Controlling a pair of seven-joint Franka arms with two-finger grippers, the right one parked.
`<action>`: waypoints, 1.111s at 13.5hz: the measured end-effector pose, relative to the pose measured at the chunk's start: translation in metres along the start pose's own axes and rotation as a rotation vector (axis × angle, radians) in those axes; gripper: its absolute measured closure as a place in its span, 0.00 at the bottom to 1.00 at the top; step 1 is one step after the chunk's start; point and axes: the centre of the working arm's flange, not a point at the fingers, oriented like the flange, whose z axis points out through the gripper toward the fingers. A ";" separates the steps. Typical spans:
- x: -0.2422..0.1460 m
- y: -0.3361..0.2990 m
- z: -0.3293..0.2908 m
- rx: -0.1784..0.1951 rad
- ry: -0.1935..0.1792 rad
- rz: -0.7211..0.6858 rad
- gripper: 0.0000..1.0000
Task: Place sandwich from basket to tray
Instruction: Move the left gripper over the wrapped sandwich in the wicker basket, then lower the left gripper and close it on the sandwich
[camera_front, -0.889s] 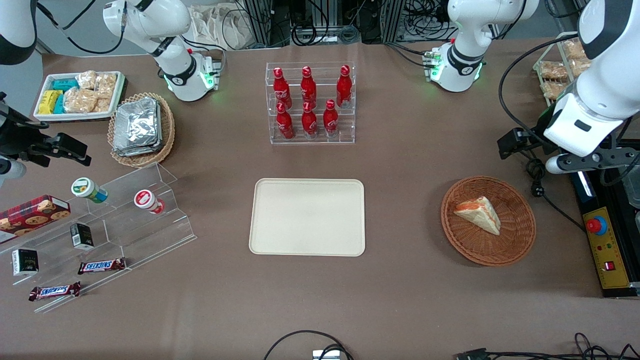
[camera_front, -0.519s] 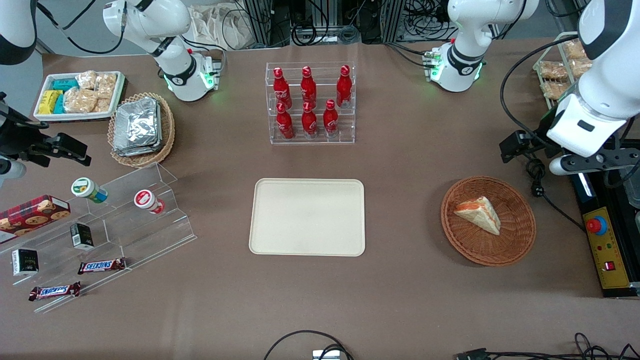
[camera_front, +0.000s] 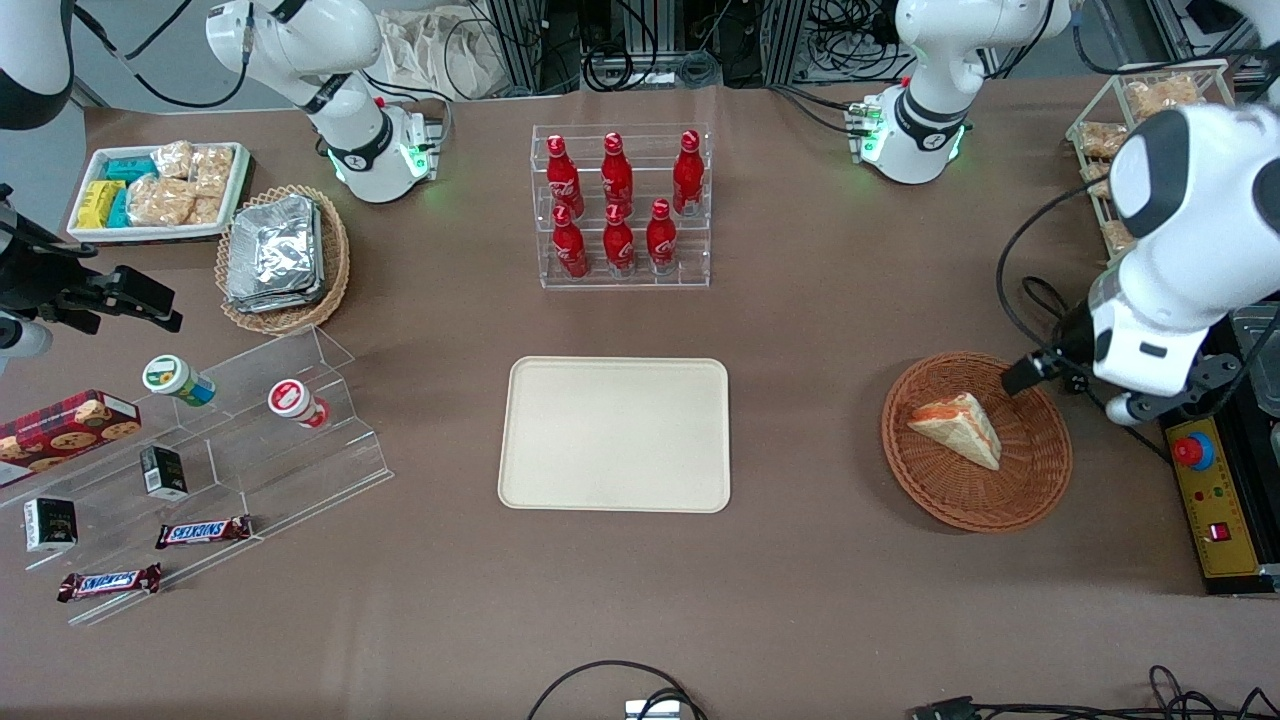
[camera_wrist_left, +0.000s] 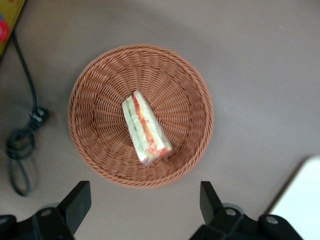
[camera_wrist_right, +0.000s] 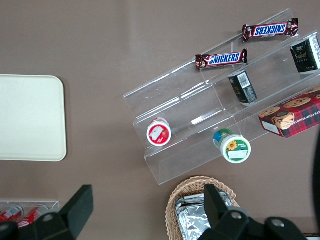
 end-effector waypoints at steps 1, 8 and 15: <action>0.002 0.002 0.025 0.000 -0.007 -0.074 0.03; 0.009 0.001 0.167 -0.003 -0.036 -0.264 0.03; 0.000 -0.005 0.197 0.016 -0.062 -0.298 0.26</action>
